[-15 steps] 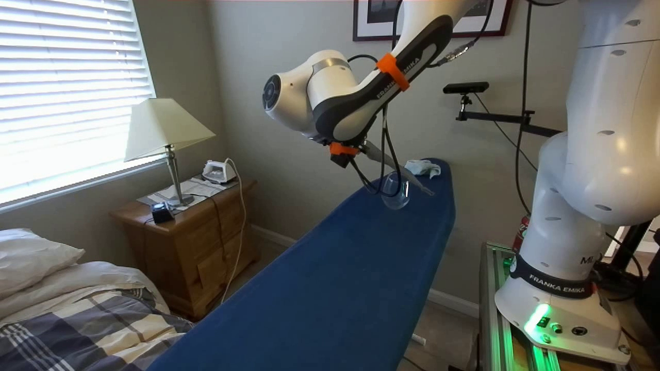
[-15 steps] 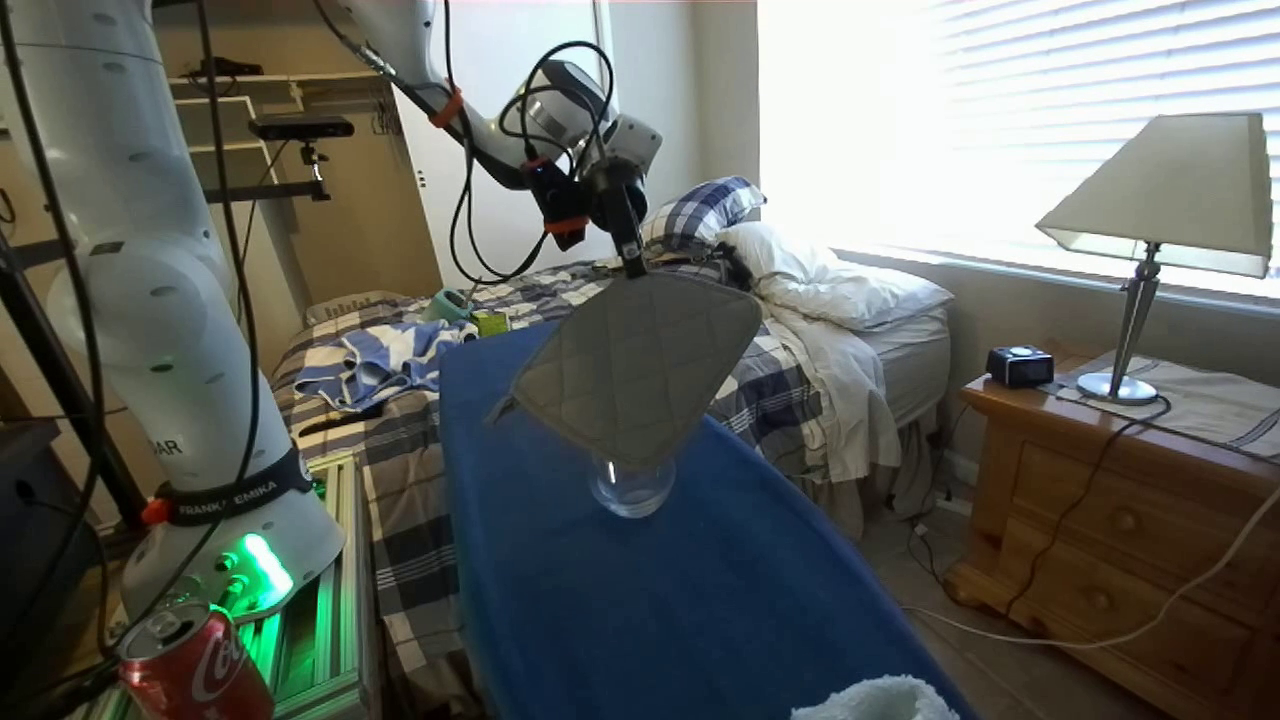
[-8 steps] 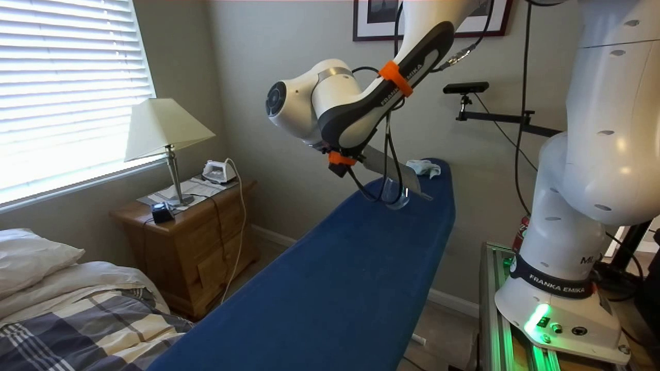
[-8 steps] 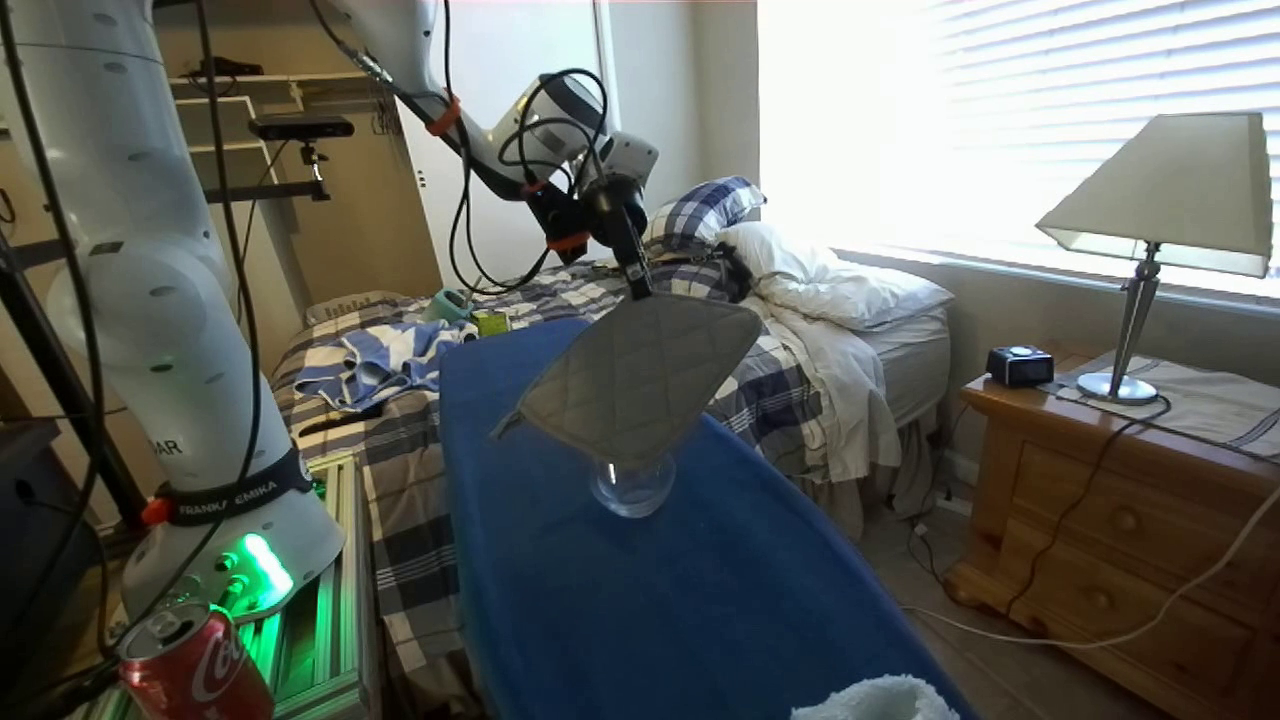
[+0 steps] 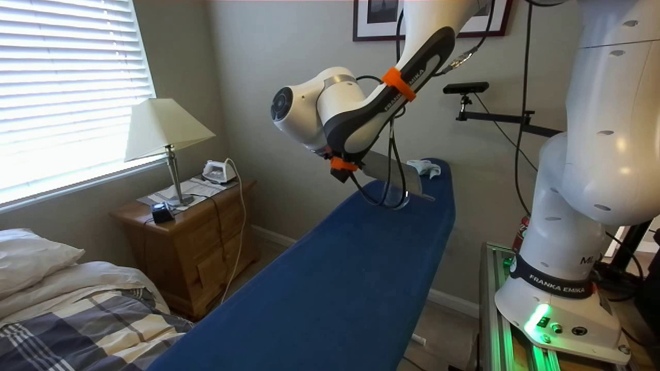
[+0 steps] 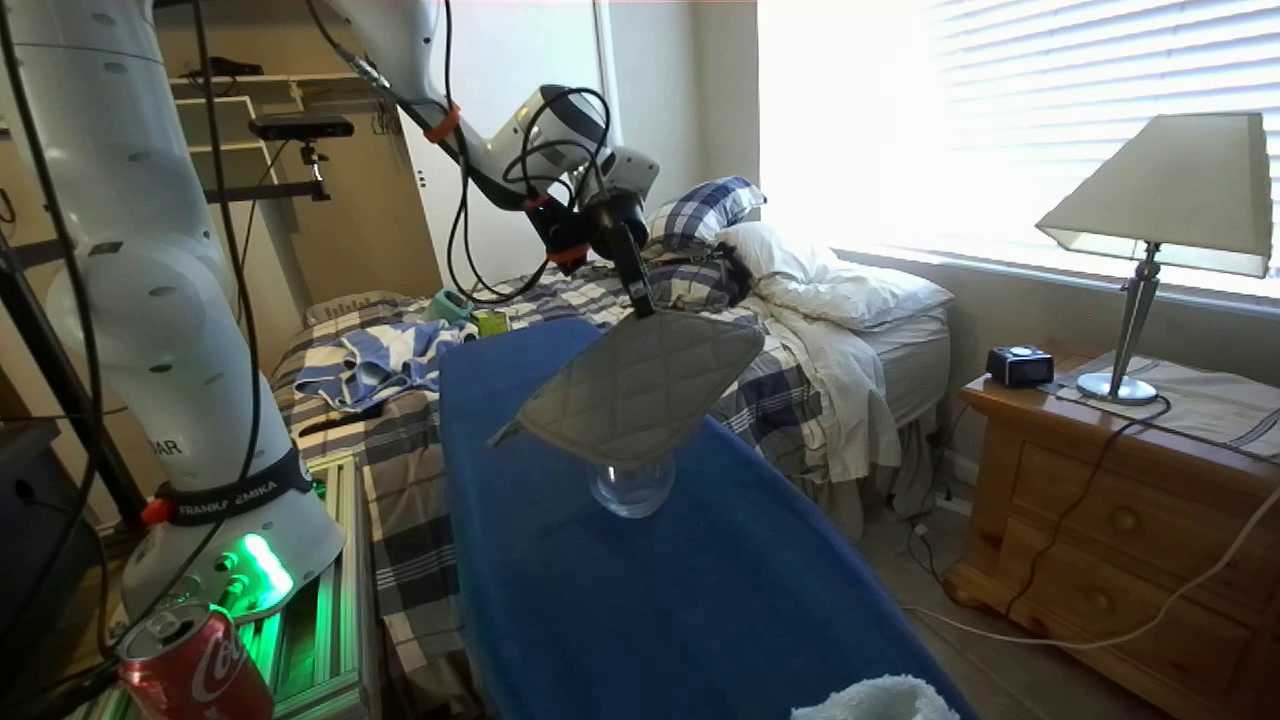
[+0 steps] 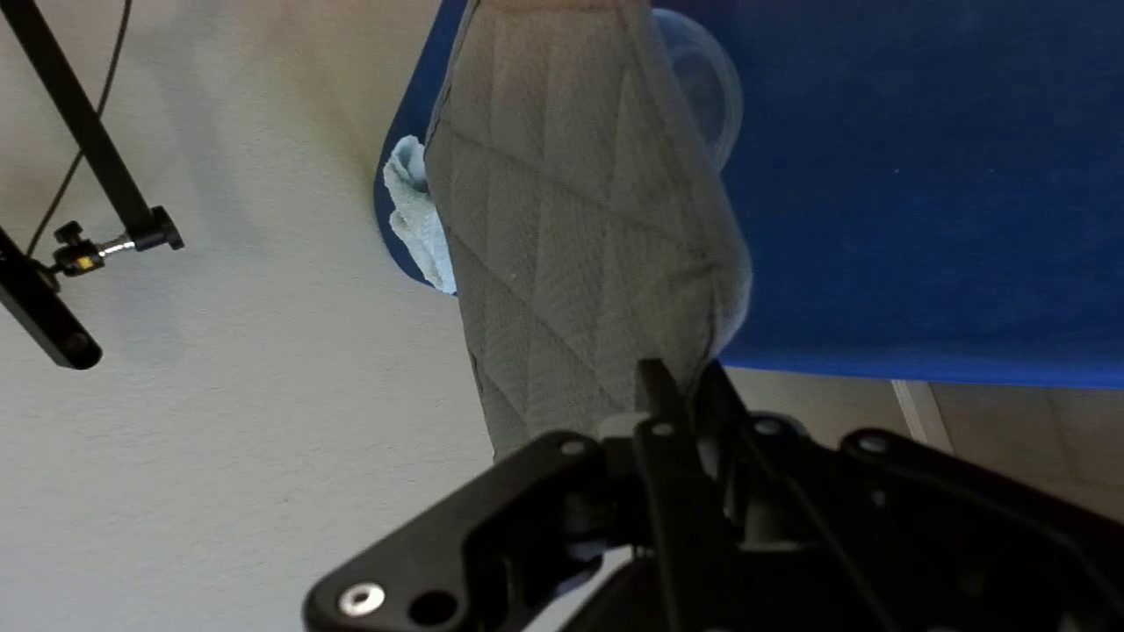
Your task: Put the grey pot holder on top of the glass cup.
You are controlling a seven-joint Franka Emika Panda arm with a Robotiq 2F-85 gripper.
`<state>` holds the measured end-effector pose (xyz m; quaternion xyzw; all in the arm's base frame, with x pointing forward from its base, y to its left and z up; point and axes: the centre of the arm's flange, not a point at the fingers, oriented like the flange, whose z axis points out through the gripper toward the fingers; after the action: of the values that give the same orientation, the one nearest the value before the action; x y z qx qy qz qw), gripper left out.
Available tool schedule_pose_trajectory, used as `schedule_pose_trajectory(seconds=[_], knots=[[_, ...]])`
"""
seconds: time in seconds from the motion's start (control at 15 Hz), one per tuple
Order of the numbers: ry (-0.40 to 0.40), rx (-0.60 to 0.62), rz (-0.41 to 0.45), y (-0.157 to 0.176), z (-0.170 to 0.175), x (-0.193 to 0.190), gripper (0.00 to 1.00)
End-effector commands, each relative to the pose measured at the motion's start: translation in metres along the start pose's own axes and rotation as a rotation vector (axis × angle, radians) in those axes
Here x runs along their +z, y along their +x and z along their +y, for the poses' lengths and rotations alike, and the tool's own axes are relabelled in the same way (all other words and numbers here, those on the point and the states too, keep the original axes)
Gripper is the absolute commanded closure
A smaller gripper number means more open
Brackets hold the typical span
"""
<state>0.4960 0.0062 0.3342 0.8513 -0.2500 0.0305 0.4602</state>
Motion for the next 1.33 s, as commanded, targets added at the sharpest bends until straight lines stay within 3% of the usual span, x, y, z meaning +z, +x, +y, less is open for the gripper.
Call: schedule_pose_trajectory(seconds=[0.0,1.0,1.07,1.27], knots=[[0.017,0.015,0.002,-0.006,0.002,0.012,0.98],[0.067,0.041,-0.023,0.002,0.001,0.029,0.97],[0.069,0.041,-0.026,0.002,0.001,0.028,0.72],[0.072,0.04,-0.028,0.002,0.001,0.028,0.53]])
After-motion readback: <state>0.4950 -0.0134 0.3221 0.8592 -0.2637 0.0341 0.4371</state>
